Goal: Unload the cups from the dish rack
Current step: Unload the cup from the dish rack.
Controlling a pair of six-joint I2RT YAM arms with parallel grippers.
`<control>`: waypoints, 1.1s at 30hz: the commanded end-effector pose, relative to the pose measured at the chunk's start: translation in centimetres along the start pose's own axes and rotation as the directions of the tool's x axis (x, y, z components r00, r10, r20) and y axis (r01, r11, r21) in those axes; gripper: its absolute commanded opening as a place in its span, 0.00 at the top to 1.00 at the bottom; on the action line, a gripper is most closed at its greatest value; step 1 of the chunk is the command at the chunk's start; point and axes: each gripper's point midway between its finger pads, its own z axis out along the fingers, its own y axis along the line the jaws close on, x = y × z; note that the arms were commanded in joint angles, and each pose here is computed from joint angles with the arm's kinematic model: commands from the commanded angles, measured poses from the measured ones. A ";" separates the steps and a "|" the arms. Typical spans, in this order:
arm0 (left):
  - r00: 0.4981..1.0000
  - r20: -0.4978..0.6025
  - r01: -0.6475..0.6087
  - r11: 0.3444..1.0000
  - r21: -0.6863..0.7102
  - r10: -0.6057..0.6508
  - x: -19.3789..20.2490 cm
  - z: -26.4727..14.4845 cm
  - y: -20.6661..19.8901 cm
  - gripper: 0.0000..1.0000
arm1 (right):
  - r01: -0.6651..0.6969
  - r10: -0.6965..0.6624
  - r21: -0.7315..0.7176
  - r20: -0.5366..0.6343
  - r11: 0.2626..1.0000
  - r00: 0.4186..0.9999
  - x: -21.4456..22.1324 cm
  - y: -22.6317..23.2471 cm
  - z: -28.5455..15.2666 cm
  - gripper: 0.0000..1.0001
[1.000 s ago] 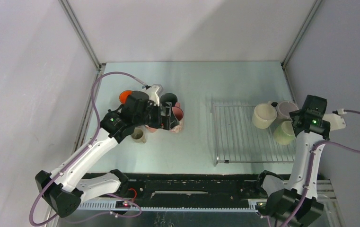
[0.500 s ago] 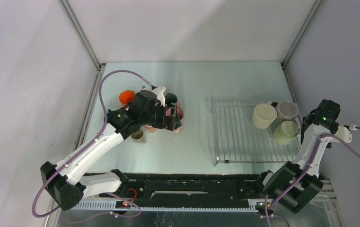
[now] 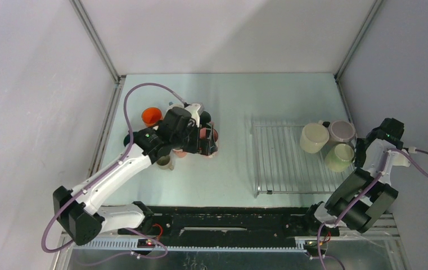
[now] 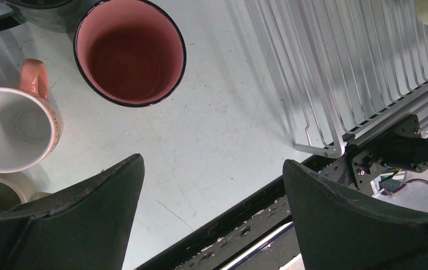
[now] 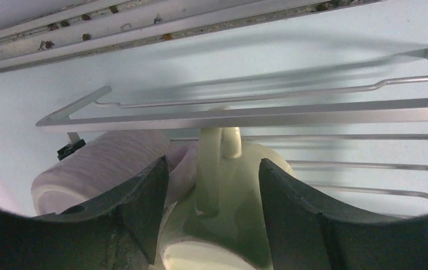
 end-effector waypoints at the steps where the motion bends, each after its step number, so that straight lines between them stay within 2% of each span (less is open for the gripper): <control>1: 0.998 0.066 -0.015 0.999 0.032 0.013 -2.8 -0.9 -1.7 0.00 | 0.029 -0.030 -0.037 -0.022 0.999 0.999 0.1 0.9 0.5 0.33; 7: 0.998 0.061 -0.005 0.999 0.036 0.003 -2.7 -0.5 -1.9 0.00 | 0.061 -0.062 -0.038 -0.039 0.997 0.997 0.5 0.9 0.9 0.38; 16: 0.998 0.064 -0.003 0.999 0.035 0.000 -2.5 -0.4 -1.8 0.00 | 0.093 -0.093 -0.014 -0.053 0.996 0.994 0.9 0.2 1.8 0.39; 25: 0.998 0.067 -0.001 0.999 0.034 -0.002 -2.4 -0.4 -1.7 0.00 | 0.108 -0.108 -0.005 -0.088 0.994 0.990 1.9 -0.4 2.9 0.52; 33: 0.998 0.068 -0.002 0.999 0.033 -0.001 -2.4 -0.4 -1.7 0.00 | 0.124 -0.126 -0.030 -0.082 0.992 0.989 1.9 -0.4 1.9 0.66</control>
